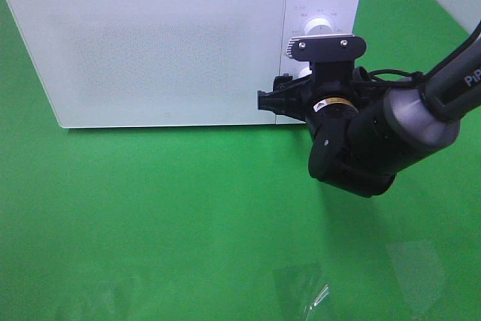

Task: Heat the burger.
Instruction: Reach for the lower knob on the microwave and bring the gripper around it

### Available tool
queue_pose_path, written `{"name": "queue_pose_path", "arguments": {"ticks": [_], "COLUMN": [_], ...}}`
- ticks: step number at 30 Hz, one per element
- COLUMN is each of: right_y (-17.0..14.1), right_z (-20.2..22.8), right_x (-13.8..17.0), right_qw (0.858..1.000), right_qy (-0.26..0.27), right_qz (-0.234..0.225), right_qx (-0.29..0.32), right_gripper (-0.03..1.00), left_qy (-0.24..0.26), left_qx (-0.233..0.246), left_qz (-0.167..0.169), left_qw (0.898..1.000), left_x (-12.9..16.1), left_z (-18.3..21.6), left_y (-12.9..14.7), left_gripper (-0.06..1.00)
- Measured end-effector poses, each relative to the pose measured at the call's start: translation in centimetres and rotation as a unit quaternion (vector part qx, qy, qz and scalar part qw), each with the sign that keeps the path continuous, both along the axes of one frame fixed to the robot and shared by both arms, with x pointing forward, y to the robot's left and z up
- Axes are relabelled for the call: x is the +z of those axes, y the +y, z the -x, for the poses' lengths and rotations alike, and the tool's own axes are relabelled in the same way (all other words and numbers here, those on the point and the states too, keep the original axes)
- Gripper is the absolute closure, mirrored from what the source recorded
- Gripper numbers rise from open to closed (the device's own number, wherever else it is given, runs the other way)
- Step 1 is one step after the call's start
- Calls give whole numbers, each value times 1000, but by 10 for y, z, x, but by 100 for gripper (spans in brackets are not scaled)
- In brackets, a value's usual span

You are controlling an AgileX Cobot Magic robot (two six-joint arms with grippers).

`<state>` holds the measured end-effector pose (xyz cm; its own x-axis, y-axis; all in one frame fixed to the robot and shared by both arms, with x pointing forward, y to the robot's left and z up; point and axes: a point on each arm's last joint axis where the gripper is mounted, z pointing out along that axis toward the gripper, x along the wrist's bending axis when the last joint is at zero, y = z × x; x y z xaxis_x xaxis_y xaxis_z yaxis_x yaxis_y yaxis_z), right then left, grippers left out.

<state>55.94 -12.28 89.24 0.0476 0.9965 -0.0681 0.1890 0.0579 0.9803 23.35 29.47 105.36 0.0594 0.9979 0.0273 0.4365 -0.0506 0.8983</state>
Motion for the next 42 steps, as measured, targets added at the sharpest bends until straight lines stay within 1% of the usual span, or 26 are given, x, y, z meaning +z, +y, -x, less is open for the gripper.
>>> {"name": "queue_pose_path", "arguments": {"ticks": [4,17,18,19,20,21,22,23,24,25,26,32,33,34,35,36,37,38,39,40,41,42], "right_y": [-1,0,0,0,0,0,0,0,0,0,-1,-1,-1,-1,-1,-1,-1,-1,-1,0,0,0], "right_z": [0,-1,-1,-1,-2,-2,-2,-2,-2,-2,-2,-2,-2,-2,-3,-3,-2,-2,-2,-2,-2,-1], "right_x": [2,1,1,1,1,1,0,0,-1,-1,-1,-1,-1,-1,-1,-1,-1,-2,-2,-1,-1,-2], "right_qw": [1000,1000,1000,1000,1000,1000,1000,1000,1000,1000,1000,1000,1000,1000,1000,1000,999,997,997,991,991,978], "right_qy": [-8,-10,-10,-10,-10,-10,-10,-10,-9,-9,-8,-8,-9,-9,-11,-11,-13,-15,-15,-20,-20,-23], "right_qz": [1,9,10,10,11,11,12,12,13,13,13,9,-2,-2,-16,-16,-51,-74,-74,-132,-132,-207], "right_qx": [-3,7,8,8,11,11,12,12,13,13,8,9,9,9,9,9,7,6,6,0,0,-8], "right_gripper": [20,21,24,24,27,27,32,32,42,42,53,53,53,53,53,53,53,53,53,53,53,52], "left_qy": [0,0,0,0,0,0,0,0,0,0,0,0,0,0,0,0,0,0,0,0,0,0], "left_qx": [0,1,1,1,1,1,1,1,1,1,1,1,1,1,1,1,1,1,1,1,1,1], "left_qz": [0,-1,-1,-1,-1,-1,-1,-1,-1,-1,-1,-1,-1,-1,-1,-1,-1,-1,-1,-1,-1,-1], "left_qw": [1000,1000,1000,1000,1000,1000,1000,1000,1000,1000,1000,1000,1000,1000,1000,1000,1000,1000,1000,1000,1000,1000], "left_x": [0,0,0,0,0,0,0,0,0,0,0,0,0,0,0,0,0,0,0,0,0,0], "left_z": [0,0,0,0,0,0,0,0,0,0,0,0,0,0,0,0,0,0,0,0,0,0], "left_y": [0,0,0,0,0,0,0,0,0,0,0,0,0,0,0,0,0,0,0,0,0,0], "left_gripper": [-4,-4,-4,-4,-4,-4,-4,-4,-4,-4,-4,-4,-4,-4,-4,-4,-4,-4,-4,-4,-4,-4]}}
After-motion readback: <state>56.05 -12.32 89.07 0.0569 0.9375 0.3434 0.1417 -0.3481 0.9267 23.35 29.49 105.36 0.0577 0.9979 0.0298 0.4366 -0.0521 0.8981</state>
